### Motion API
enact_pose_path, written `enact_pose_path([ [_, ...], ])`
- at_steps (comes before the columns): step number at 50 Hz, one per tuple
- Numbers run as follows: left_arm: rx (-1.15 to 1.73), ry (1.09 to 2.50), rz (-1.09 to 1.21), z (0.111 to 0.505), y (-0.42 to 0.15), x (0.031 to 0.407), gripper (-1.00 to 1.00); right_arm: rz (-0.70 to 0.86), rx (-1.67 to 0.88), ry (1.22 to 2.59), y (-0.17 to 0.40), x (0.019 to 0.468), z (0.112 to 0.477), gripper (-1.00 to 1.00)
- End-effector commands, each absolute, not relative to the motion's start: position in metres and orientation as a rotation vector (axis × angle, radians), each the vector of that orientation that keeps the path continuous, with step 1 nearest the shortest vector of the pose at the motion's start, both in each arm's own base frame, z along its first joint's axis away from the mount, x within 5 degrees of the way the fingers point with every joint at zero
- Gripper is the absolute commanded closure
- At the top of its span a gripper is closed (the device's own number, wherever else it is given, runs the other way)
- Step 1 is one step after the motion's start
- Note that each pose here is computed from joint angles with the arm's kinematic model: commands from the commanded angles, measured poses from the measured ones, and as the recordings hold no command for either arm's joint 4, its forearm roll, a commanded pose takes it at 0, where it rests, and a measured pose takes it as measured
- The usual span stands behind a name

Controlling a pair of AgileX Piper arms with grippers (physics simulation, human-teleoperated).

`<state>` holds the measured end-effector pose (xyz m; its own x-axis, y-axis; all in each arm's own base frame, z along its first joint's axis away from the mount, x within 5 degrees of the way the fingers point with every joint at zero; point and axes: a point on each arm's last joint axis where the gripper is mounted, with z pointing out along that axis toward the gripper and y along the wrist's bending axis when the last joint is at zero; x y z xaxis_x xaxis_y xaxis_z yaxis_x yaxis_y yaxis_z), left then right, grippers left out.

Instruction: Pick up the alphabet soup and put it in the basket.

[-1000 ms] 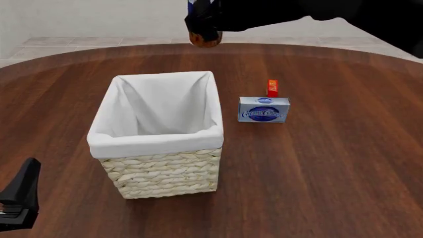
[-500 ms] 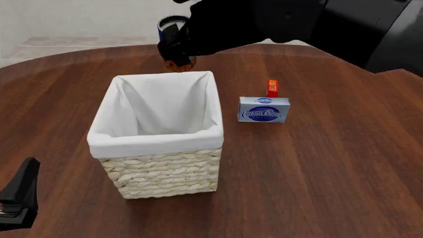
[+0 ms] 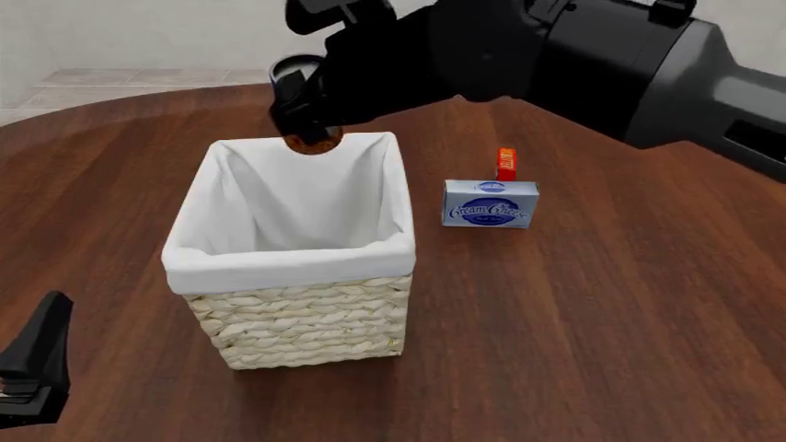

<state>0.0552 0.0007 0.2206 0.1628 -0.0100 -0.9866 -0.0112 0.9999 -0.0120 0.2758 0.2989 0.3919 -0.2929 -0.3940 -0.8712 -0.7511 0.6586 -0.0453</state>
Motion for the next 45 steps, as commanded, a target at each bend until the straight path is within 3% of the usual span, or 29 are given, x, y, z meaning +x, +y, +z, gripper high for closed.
enact_pose_path([
  [1, -0.020, 1.404, 0.002, 0.221, 0.001, 0.055, -1.00, 0.499, -0.881, 1.927, 0.307, 0.275, 0.387, 1.00],
  [45, -0.020, 1.408, 0.004, 0.221, 0.001, 0.055, -1.00, 0.482, -0.984, 1.990, 0.325, 0.265, 0.349, 1.00],
])
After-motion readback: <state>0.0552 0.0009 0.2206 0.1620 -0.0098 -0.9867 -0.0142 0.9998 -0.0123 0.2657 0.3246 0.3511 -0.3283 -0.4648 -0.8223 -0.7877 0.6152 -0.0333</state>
